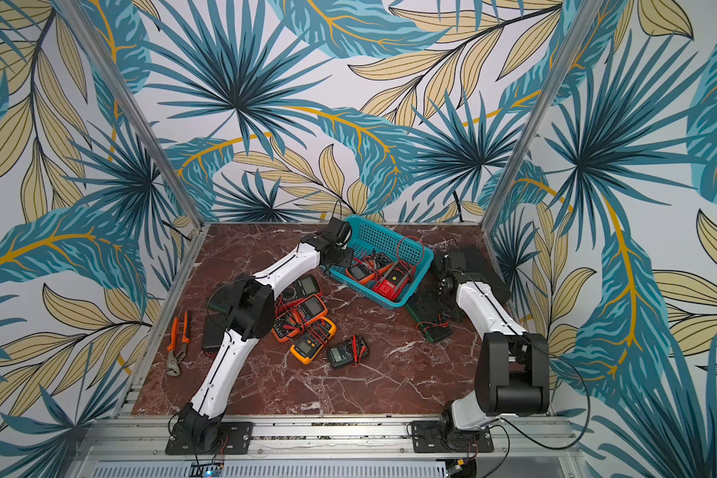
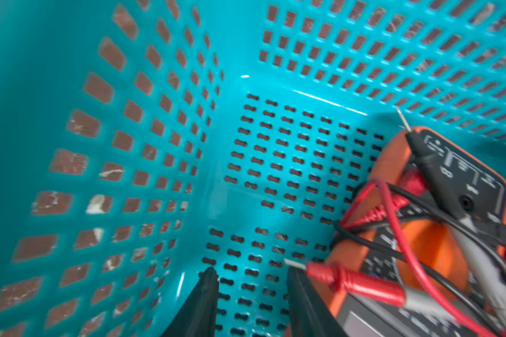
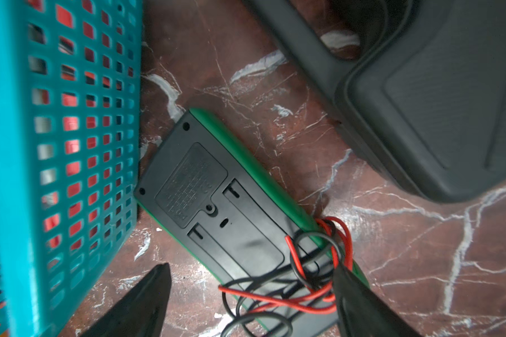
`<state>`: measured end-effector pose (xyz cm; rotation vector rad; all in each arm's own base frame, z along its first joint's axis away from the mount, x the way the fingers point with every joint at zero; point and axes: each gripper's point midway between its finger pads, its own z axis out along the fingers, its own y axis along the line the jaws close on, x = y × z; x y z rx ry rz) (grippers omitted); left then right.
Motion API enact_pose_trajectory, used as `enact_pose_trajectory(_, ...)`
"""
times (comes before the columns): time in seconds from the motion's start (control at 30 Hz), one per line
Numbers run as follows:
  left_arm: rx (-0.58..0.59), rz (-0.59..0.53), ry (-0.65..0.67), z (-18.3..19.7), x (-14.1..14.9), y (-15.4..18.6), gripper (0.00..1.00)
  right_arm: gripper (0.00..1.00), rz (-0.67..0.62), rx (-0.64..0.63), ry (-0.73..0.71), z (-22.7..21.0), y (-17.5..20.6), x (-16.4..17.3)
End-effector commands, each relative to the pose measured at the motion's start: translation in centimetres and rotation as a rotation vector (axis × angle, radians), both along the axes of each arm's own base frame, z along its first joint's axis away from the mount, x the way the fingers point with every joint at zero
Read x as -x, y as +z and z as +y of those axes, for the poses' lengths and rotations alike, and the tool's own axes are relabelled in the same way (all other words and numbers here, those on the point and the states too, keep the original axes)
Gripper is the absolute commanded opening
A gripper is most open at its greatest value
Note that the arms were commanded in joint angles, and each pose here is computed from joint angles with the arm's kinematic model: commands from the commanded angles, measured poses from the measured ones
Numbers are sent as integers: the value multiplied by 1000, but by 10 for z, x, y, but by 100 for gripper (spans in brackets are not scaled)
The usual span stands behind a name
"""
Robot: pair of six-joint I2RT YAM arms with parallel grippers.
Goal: Put the multimeter into the basket
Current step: Place the multimeter in the basket, then pick up the multimeter from the center of the board.
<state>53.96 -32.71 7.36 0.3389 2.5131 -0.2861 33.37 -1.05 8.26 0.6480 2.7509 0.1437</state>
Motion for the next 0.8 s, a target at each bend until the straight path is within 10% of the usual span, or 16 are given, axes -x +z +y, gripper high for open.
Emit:
enact_pose_trajectory(0.0,19,19,-63,-12,7,4,43,89,21,-2,11,-2,-9,0)
enact_pose_trajectory(0.77,117,-192,-40,3,26,107,57,86,68,-203,45,40,-14,34)
